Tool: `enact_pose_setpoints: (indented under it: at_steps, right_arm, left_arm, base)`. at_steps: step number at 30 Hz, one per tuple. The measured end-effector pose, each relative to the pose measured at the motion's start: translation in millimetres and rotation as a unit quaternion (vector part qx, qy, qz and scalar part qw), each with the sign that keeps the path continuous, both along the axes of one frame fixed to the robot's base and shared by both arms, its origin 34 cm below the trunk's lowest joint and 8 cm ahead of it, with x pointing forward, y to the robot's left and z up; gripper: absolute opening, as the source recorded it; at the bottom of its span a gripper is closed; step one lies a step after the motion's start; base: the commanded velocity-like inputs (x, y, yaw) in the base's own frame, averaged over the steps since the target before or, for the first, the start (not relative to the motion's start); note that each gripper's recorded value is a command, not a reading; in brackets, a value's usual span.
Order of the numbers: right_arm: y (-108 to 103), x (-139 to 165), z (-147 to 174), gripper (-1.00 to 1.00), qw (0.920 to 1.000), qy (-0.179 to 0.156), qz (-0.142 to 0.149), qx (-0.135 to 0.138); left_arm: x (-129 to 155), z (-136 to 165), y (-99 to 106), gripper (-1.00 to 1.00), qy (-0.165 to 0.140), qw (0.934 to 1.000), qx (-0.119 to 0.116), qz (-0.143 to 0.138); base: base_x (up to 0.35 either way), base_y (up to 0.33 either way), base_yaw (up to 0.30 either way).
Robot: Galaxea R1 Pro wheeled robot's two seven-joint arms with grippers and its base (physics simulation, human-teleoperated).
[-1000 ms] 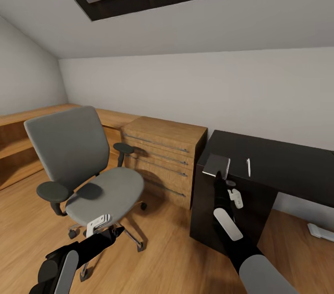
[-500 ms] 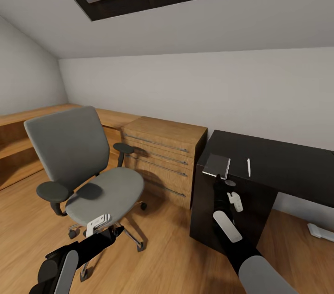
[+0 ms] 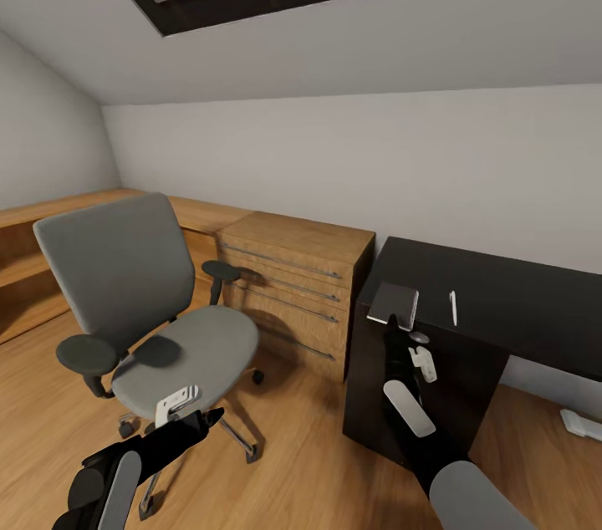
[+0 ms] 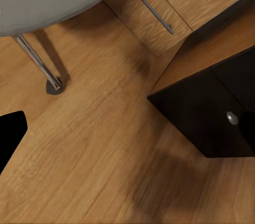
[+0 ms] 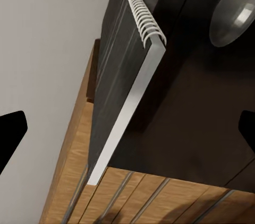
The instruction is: In the bedroom, organize the workspace by keeping the computer under the desk, ensuring the monitor is on the desk, placing the keyboard on the desk next to the monitor, placing the mouse on the desk next to the keyboard, moving the folder from the swivel chair onto the desk next to the mouse, stacking the notebook on top of the folder with the pen on top of the notebook, and positioning the swivel chair next to the desk.
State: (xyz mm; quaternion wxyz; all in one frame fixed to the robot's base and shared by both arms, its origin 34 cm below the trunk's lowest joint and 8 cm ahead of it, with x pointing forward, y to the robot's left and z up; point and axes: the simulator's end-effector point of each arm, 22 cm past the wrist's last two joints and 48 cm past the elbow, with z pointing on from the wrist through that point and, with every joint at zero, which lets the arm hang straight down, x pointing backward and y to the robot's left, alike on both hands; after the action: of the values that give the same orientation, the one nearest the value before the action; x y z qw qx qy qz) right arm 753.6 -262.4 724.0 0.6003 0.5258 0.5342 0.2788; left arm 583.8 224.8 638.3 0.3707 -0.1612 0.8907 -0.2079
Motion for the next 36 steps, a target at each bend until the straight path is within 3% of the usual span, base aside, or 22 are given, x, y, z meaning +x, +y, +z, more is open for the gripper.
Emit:
enact_pose_setpoints:
  at_steps: [36]
  right_arm:
    - [-4.5,-0.1,0.1,1.0,1.0,0.0,-0.003,-0.001]
  left_arm:
    - [-0.6,-1.2,-0.1,1.0,0.002,1.0,0.0,-0.001]
  base:
    - [0.053,0.025,0.0]
